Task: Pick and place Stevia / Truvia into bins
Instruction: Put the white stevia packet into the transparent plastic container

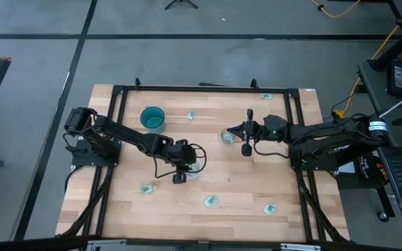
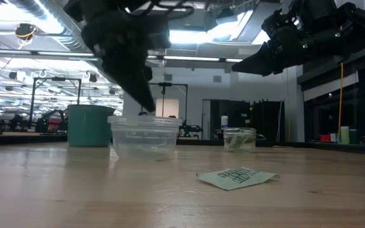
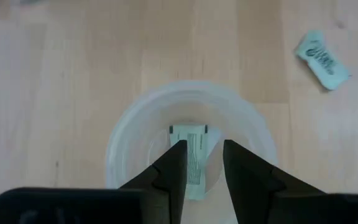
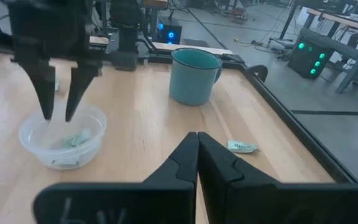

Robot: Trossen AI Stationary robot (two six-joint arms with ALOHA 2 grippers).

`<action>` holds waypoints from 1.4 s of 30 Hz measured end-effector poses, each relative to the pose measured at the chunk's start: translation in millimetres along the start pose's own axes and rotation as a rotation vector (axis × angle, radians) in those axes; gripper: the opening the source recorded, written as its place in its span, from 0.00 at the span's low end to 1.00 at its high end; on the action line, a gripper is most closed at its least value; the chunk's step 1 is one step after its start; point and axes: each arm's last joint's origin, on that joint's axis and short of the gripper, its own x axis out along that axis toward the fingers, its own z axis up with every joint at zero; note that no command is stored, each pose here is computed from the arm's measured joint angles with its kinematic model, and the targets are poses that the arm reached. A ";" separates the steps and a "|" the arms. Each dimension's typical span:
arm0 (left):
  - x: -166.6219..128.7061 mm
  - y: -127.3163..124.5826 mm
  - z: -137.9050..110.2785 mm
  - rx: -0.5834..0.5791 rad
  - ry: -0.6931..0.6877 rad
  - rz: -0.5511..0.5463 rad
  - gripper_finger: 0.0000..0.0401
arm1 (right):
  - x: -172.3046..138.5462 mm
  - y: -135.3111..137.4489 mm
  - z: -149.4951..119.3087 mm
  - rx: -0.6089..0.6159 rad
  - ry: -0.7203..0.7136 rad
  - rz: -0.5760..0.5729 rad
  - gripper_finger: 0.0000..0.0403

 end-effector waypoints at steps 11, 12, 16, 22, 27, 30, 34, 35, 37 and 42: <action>-39.8 1.5 -1.4 0.057 -0.008 0.004 0.23 | 0.0 -0.1 0.0 -0.002 -0.001 0.000 0.04; -42.2 1.6 -1.3 0.057 -0.012 0.004 0.22 | 0.0 -0.1 0.1 -0.003 -0.001 0.000 0.04; -50.9 1.9 -2.6 0.048 -0.013 0.003 0.21 | 0.0 0.0 -0.1 -0.020 0.001 0.000 0.04; -54.9 -5.2 -11.1 0.009 0.043 -0.001 0.18 | 0.0 0.0 -0.5 -0.020 0.004 0.001 0.04; -56.1 -15.7 -17.5 0.074 0.084 -0.015 0.15 | 0.0 0.0 -0.5 -0.022 0.005 0.001 0.04; -56.6 -23.6 -19.5 0.109 0.083 -0.032 0.15 | 0.0 0.1 -0.5 -0.023 0.004 0.001 0.04; -57.7 -34.6 -22.9 0.105 0.088 -0.052 0.16 | 0.0 0.1 -0.5 -0.023 0.005 0.001 0.04; -58.0 -37.3 -23.8 0.092 0.090 -0.057 0.16 | 0.0 0.0 -0.5 -0.023 0.005 0.001 0.04; -58.8 -42.7 -26.8 0.059 0.106 -0.069 0.17 | 0.0 0.0 -0.5 -0.024 0.005 0.000 0.04; -63.3 -56.1 -45.7 -0.005 0.274 -0.119 0.16 | 0.0 0.1 -0.4 -0.024 0.004 0.001 0.03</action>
